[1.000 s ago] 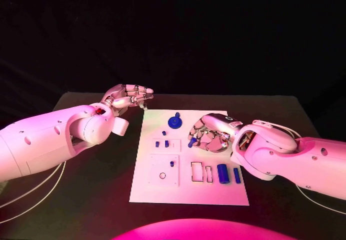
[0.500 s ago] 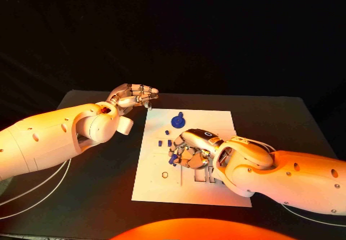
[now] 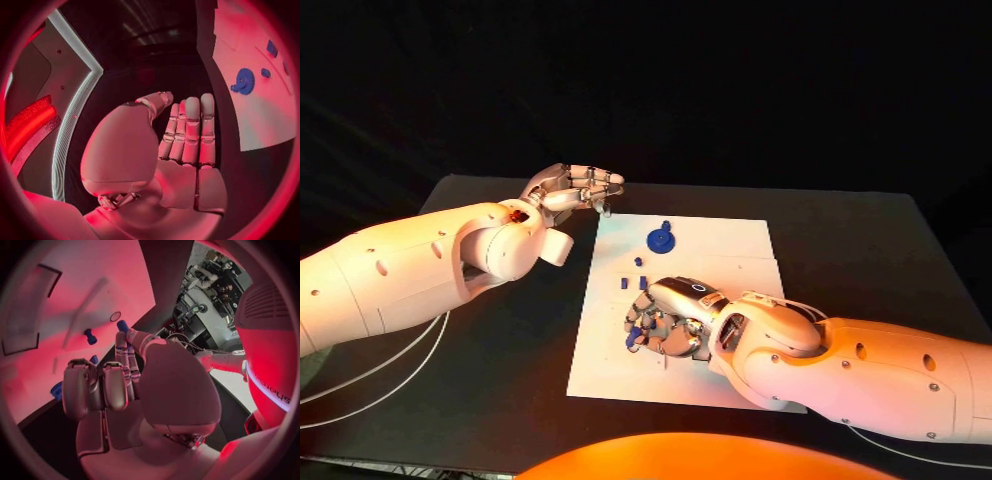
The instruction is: Assemble the parts on the task board
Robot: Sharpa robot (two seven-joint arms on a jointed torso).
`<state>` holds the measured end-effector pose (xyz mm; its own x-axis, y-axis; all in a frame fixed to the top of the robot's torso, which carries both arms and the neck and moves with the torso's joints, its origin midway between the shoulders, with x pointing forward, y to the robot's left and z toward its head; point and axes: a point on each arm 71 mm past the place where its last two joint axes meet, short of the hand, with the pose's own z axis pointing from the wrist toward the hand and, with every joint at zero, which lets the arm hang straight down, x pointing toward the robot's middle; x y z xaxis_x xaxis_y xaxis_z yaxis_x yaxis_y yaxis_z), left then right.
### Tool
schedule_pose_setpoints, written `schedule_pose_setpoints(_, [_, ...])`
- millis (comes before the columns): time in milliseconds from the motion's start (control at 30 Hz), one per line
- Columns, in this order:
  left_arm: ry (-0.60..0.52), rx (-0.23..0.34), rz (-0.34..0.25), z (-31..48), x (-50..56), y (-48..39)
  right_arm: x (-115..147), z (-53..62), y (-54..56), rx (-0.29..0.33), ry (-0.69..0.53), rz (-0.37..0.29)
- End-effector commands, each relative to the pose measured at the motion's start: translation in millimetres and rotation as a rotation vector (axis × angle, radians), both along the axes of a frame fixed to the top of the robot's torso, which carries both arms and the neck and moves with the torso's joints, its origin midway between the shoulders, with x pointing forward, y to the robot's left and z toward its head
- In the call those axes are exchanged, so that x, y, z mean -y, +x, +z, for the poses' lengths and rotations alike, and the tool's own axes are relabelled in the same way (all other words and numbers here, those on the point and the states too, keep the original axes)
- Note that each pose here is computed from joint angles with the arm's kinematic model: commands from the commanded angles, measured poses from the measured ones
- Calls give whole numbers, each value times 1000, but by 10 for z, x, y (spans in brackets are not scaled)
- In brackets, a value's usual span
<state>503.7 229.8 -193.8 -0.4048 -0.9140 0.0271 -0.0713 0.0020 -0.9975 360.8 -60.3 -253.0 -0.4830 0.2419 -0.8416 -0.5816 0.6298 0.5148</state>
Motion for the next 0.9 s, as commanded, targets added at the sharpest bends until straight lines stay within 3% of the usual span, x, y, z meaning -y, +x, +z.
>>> schedule_pose_setpoints(33, [-10,0,-19,6,20,-6,-16,-35,-11,7,-27,27])
schedule_pose_setpoints(900, [-6,-4,-17,-1,-5,-8,8,-89,-17,19,-97,43])
